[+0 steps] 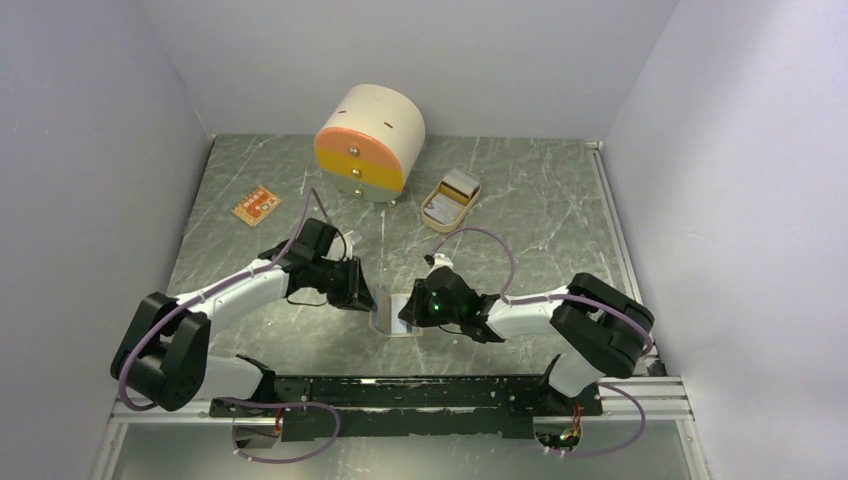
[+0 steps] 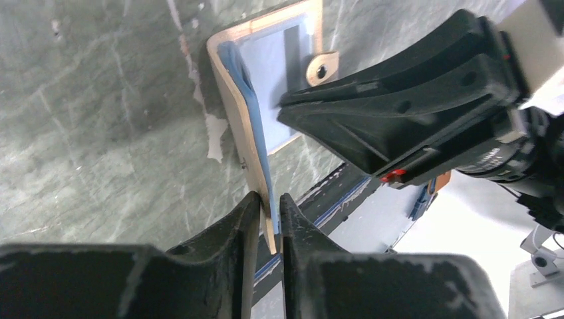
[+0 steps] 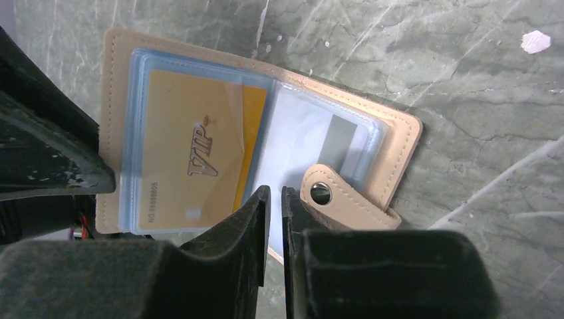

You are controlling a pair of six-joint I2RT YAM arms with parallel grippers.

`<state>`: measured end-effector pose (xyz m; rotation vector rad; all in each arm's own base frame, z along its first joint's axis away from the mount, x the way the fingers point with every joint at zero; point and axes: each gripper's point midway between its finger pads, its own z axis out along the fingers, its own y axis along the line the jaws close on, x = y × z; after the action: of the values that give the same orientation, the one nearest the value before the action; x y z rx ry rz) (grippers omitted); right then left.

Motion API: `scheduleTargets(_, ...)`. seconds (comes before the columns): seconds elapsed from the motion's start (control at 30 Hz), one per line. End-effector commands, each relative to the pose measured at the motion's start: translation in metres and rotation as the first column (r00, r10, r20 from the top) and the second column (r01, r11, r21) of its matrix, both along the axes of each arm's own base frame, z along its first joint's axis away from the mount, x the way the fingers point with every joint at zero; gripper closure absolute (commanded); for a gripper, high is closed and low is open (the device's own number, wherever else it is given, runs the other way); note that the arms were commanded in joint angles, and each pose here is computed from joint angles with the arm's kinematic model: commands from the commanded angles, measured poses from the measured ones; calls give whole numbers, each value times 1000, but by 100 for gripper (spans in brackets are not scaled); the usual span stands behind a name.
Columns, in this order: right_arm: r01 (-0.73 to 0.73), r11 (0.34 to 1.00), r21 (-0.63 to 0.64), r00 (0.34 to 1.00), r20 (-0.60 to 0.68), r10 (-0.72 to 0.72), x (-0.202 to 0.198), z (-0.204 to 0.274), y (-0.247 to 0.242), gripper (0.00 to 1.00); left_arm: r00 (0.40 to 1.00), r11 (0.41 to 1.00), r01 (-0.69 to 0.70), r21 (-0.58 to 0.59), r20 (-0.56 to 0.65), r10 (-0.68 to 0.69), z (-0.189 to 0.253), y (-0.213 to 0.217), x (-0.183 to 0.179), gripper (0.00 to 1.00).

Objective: Put the credit cards into the card holder
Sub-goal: Turn over the card slot in the card holder.

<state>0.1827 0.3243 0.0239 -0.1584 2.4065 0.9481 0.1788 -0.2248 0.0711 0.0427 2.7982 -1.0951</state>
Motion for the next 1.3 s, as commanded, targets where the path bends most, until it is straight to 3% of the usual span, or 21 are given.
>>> scheduleTargets(0.0, -2, 1000, 12, 1000, 24, 2, 4, -1, 6, 84, 998, 994, 25, -103, 52, -19, 13, -16, 7, 76)
scheduleTargets(0.43, -21, 1000, 16, 1000, -1, 21, -1, -12, 8, 84, 999, 997, 15, -70, 44, -12, -2, -16, 14, 72)
scheduleTargets(0.77, -24, 1000, 12, 1000, -11, 24, -3, -16, 8, 83, 998, 985, 37, -171, 65, -26, 10, -28, 11, 89)
scheduleTargets(1.27, -23, 1000, 9, 1000, -18, 23, -4, -19, 7, 83, 997, 981, 54, -187, 56, -44, 4, -34, 5, 91)
